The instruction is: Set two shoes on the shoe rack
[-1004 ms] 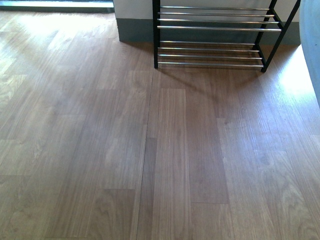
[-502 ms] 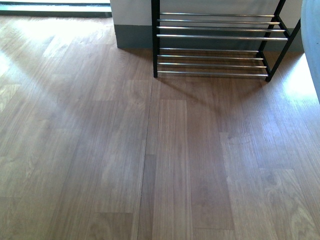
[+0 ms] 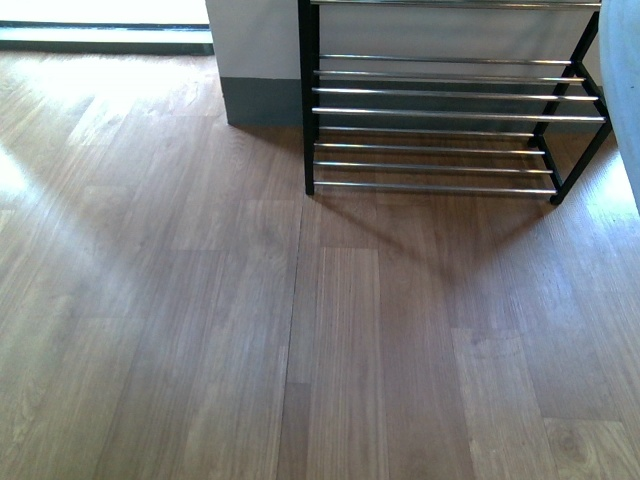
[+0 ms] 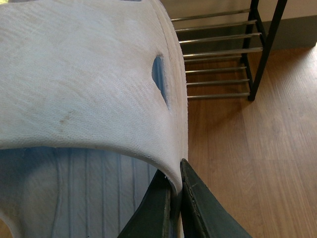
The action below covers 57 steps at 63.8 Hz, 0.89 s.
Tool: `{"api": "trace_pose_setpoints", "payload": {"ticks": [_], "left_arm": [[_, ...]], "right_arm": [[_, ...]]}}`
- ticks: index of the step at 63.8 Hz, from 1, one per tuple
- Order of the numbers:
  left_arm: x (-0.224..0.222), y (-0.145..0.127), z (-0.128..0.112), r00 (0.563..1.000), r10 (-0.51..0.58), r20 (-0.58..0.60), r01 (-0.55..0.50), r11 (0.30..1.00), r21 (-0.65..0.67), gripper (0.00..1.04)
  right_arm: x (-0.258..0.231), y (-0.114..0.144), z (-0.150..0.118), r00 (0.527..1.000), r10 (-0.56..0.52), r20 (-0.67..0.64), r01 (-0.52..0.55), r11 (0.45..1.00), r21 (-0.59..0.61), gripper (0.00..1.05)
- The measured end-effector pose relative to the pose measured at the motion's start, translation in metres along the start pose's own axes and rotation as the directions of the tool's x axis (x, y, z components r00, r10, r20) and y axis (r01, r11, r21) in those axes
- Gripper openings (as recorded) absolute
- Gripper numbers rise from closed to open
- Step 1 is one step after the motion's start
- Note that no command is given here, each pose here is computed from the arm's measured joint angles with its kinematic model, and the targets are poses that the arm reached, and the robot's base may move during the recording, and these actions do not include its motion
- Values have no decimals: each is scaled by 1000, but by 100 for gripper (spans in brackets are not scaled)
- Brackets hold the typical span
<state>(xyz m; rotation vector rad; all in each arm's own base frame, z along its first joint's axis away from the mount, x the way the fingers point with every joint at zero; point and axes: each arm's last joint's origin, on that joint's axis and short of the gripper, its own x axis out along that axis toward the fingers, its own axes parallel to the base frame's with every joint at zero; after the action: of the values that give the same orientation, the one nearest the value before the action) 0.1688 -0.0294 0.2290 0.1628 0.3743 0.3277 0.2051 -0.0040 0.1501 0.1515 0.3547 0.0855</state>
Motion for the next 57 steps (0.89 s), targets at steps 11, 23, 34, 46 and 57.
{"api": "trace_pose_setpoints", "payload": {"ticks": [11, 23, 34, 46, 57], "left_arm": [[0, 0, 0, 1000, -4, 0, 4, 1000, 0, 2], [0, 0, 0, 1000, 2, 0, -2, 1000, 0, 2], [0, 0, 0, 1000, 1, 0, -1, 1000, 0, 2], [0, 0, 0, 1000, 0, 0, 0, 1000, 0, 2], [1, -1, 0, 1000, -3, -4, 3, 1000, 3, 2]], "right_arm": [[0, 0, 0, 1000, -3, 0, 3, 1000, 0, 2], [0, 0, 0, 1000, 3, 0, -3, 1000, 0, 2], [0, 0, 0, 1000, 3, 0, -3, 1000, 0, 2], [0, 0, 0, 1000, 2, 0, -2, 1000, 0, 2], [0, 0, 0, 1000, 1, -1, -1, 1000, 0, 2]]}}
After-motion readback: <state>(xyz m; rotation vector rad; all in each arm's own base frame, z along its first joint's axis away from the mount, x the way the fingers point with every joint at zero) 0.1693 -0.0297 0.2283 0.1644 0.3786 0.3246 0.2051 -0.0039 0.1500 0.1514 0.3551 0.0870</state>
